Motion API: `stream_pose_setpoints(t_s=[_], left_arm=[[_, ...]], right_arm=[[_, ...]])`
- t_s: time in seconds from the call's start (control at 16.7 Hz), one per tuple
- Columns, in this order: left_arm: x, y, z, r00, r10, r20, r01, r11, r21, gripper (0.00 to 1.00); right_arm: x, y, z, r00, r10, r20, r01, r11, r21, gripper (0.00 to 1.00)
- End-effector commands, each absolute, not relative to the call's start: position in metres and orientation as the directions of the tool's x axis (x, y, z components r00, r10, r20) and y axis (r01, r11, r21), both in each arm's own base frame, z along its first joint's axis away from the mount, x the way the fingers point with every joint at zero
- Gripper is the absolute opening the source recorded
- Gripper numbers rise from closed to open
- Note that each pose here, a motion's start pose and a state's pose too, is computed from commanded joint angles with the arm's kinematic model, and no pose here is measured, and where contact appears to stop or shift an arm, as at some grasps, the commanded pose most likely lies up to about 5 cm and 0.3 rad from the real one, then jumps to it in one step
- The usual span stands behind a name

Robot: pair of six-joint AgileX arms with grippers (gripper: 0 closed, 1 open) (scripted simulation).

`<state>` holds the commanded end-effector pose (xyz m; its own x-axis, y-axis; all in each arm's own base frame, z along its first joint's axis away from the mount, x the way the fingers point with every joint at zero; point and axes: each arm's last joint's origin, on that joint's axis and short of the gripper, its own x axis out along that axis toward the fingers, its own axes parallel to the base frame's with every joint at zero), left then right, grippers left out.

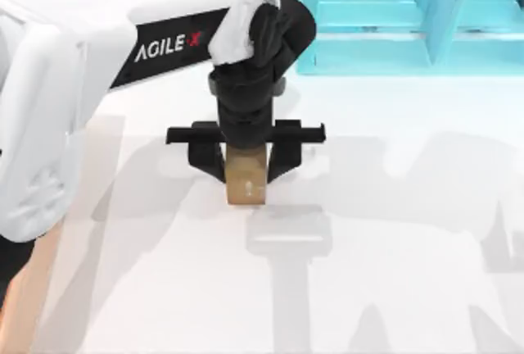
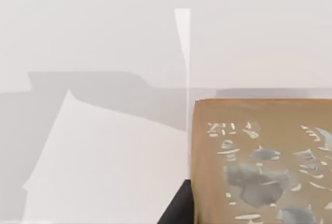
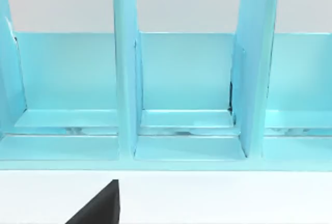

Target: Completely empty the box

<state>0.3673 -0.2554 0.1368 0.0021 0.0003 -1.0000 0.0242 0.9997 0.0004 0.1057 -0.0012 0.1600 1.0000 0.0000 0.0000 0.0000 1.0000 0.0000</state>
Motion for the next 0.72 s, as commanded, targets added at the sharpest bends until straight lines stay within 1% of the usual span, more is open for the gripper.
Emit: stream_pose_setpoints(t_s=[0.54,0.6,0.72], left_arm=[[0.3673,-0.2554,0.1368,0.002,0.000,-1.000,0.024,1.000,0.000,0.98],[0.3673,-0.2554,0.1368,0.002,0.000,-1.000,0.024,1.000,0.000,1.00],[0.3673,-0.2554,0.1368,0.002,0.000,-1.000,0.024,1.000,0.000,1.00]], right_arm=[[0.1057,-0.0012,0.1600,1.000,0.000,0.000,0.000,1.000,0.000,1.00],[0.1057,-0.0012,0.1600,1.000,0.000,0.000,0.000,1.000,0.000,1.00],[0.1057,-0.0012,0.1600,1.000,0.000,0.000,0.000,1.000,0.000,1.00]])
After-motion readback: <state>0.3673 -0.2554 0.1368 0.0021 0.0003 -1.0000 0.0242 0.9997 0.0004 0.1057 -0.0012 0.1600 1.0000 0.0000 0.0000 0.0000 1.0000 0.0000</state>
